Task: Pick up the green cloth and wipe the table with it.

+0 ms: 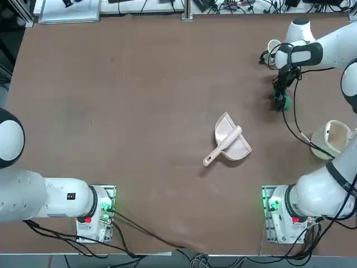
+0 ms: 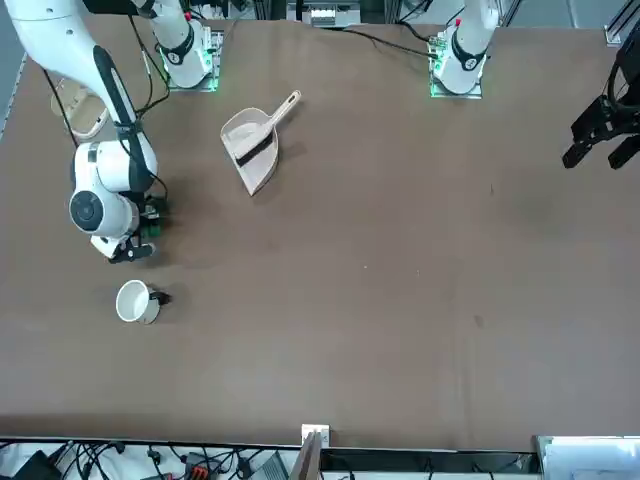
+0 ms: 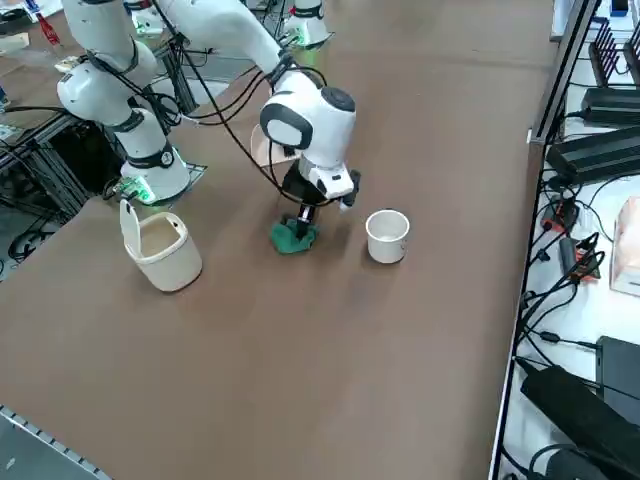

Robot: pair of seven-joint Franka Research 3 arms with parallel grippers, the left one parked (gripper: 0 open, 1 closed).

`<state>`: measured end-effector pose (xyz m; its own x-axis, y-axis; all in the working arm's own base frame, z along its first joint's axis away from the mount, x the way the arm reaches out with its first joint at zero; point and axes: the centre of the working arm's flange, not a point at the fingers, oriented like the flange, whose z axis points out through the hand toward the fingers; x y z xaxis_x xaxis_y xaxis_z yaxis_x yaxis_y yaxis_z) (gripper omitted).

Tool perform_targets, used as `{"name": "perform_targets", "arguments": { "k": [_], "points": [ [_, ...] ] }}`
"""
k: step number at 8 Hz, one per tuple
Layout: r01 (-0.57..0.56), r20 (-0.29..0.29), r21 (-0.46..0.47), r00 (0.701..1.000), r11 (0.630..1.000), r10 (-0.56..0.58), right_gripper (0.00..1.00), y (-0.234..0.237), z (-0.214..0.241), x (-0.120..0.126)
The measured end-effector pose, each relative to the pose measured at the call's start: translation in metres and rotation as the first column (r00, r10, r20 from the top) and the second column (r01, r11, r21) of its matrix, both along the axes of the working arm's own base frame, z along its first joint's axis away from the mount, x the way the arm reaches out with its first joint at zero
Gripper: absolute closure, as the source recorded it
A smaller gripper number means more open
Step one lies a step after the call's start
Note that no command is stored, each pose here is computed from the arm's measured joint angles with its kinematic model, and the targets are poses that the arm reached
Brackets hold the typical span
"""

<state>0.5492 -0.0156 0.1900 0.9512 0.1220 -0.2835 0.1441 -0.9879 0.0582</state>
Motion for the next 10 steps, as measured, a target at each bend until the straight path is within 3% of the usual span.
{"name": "perform_targets", "arguments": {
  "k": [2, 4, 6, 8, 10],
  "points": [
    [0.143, 0.057, 0.079, 0.987, 0.987, -0.147, 0.93, 0.06, 0.003, 0.006],
    [0.251, 0.116, 0.083, 0.959, 0.964, -0.26, 0.93, 0.117, 0.007, 0.01],
    [0.274, 0.109, 0.079, 0.953, 0.958, -0.282, 0.93, 0.145, 0.008, 0.015],
    [0.193, 0.032, 0.052, 0.98, 0.98, -0.195, 0.93, 0.121, 0.004, 0.01],
    [0.088, -0.001, 0.015, 0.996, 0.996, -0.088, 0.93, 0.052, 0.0, 0.004]
  ]
}}
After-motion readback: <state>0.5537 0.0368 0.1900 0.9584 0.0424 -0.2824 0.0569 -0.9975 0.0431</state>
